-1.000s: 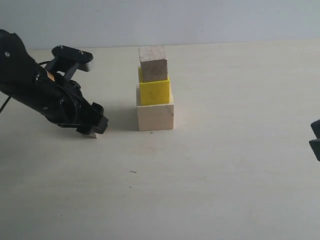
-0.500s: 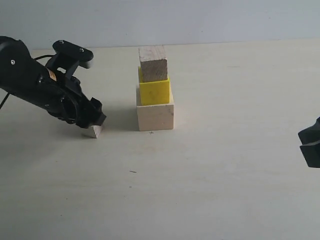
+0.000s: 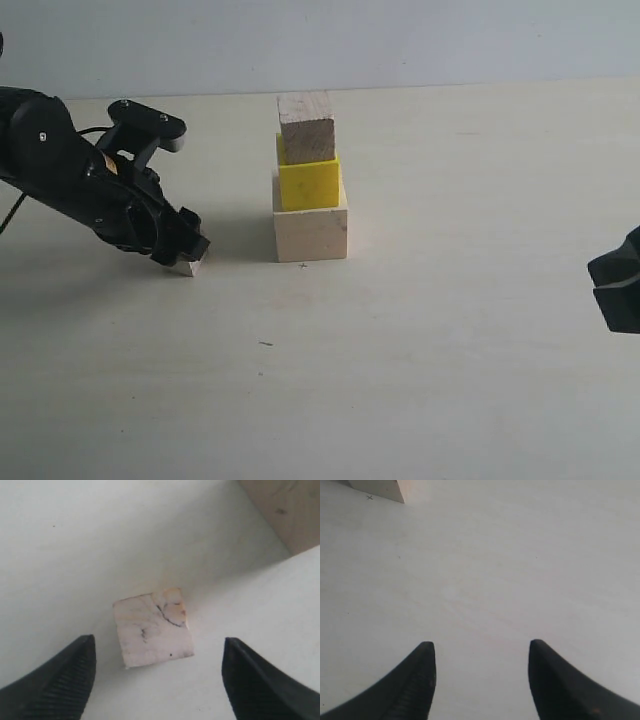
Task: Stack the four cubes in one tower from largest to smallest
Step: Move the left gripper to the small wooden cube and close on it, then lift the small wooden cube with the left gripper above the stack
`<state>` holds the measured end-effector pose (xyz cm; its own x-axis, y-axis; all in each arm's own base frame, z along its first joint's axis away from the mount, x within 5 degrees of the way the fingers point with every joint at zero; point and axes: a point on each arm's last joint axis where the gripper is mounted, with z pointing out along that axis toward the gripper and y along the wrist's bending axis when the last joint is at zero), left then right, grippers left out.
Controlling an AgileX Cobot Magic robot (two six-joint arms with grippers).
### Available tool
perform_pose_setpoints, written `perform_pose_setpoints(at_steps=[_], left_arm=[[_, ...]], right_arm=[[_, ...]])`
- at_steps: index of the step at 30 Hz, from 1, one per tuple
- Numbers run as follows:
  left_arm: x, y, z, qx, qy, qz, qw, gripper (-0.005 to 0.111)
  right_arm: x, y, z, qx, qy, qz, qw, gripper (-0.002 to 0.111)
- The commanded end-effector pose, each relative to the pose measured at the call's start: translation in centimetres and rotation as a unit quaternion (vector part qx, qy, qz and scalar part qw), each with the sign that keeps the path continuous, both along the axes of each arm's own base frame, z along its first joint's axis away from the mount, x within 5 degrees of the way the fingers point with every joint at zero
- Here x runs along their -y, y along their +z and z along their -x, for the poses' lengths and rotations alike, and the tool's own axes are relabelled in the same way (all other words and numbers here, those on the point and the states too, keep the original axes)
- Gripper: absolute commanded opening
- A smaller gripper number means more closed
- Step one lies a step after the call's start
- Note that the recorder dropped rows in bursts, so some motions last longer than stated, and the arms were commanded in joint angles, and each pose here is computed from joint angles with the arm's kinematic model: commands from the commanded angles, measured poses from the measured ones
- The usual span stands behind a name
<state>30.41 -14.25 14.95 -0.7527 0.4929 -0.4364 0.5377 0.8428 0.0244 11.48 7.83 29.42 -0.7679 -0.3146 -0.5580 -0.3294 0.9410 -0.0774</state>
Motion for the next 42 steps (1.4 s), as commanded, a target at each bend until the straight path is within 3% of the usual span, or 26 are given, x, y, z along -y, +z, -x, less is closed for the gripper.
perform_pose_setpoints(at_steps=[1,19,27,36,42], left_arm=[[0.2,-0.4,-0.2,-0.002,0.003,0.002,1.000,0.069],[0.5,-2.4,-0.8,-0.001,0.015,0.008,1.000,0.067],[0.5,-2.4,-0.8,-0.001,0.015,0.008,1.000,0.030],[0.4,-1.3,-0.4,-0.003,0.015,0.010,1.000,0.003],[0.1,2.3,0.4,-0.021,0.007,0.010,1.000,0.000]], right_arm=[[0.0,0.1,0.0,0.008,0.004,-0.003,1.000,0.053],[-0.1,0.2,-0.1,0.015,0.008,-0.008,1.000,0.053],[-0.1,0.2,-0.1,0.016,0.008,-0.010,1.000,0.053],[-0.1,0.2,-0.1,0.013,-0.004,-0.018,1.000,0.053],[-0.1,0.2,-0.1,0.014,-0.004,-0.018,1.000,0.053]])
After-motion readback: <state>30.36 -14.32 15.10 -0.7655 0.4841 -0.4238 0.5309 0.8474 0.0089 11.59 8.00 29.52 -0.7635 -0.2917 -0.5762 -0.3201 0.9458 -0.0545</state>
